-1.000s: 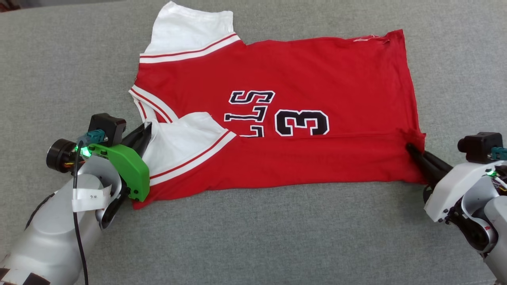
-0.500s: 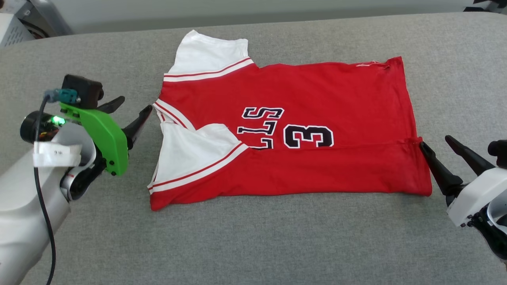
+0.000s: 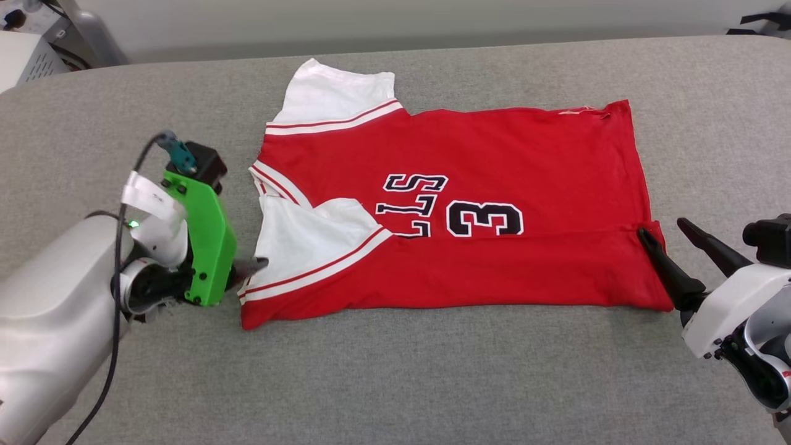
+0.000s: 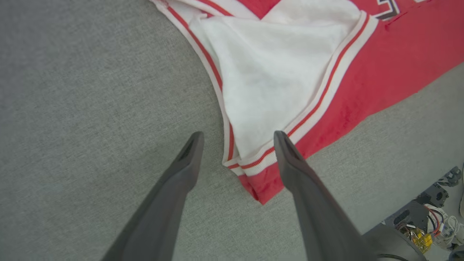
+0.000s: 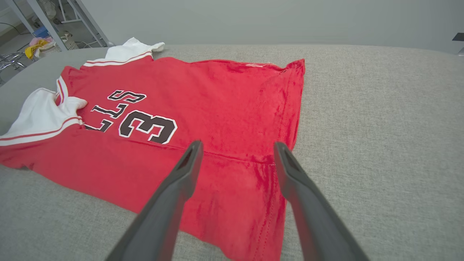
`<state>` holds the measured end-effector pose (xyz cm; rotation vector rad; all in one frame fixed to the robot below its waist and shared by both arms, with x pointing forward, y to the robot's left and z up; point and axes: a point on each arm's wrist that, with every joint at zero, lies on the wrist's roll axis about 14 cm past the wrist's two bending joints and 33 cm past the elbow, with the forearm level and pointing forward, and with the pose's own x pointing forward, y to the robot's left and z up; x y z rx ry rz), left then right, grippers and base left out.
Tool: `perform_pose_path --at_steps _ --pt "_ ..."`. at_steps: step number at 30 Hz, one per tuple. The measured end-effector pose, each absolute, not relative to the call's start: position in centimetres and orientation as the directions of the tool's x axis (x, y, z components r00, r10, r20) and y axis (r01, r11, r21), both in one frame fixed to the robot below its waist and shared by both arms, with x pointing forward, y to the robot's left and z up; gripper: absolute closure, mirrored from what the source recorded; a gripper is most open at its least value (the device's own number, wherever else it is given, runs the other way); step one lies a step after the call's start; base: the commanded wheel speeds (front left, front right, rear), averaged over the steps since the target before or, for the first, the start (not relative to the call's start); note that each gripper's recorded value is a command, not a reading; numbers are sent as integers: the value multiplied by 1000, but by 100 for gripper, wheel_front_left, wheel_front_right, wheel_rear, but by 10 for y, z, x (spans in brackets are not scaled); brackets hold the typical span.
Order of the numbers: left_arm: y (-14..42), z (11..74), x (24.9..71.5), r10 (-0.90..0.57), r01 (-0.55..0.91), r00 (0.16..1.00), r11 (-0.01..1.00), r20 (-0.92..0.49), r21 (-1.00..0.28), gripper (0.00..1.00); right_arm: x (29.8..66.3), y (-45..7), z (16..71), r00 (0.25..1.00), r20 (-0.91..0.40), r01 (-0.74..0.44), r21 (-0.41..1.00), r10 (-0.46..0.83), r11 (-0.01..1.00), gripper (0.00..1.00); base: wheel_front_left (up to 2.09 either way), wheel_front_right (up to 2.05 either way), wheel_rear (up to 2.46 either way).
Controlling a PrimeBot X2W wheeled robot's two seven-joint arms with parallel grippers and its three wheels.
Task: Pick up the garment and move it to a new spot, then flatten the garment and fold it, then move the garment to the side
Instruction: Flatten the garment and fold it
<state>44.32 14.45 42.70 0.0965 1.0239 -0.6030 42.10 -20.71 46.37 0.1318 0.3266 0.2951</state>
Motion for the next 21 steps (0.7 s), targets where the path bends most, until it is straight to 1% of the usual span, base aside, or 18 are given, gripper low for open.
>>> perform_pose_path --at_steps 4,9,13,15,16,17,21 --pt "145 403 432 -380 529 295 829 -877 -182 0 419 -208 460 902 -310 -254 182 300 950 0 0 0 0" --pt "148 374 421 -346 510 226 838 -911 -192 0 417 -208 451 896 -332 -243 188 294 952 0 0 0 0" --pt "148 362 419 -334 501 197 842 -922 -198 0 416 -207 445 890 -346 -239 198 296 951 0 0 0 0" --pt "148 358 420 -335 496 196 845 -922 -202 0 416 -207 444 890 -349 -237 198 294 951 0 0 0 0" --pt "147 358 420 -339 494 197 845 -920 -206 13 417 -208 443 890 -351 -234 197 292 952 0 0 0 0" --pt "147 357 421 -340 495 201 845 -919 -205 100 417 -209 443 891 -351 -233 195 290 953 0 0 0 0" --pt "141 361 422 -373 506 242 836 -896 -212 100 424 -214 454 900 -330 -244 161 286 956 0 0 0 0"
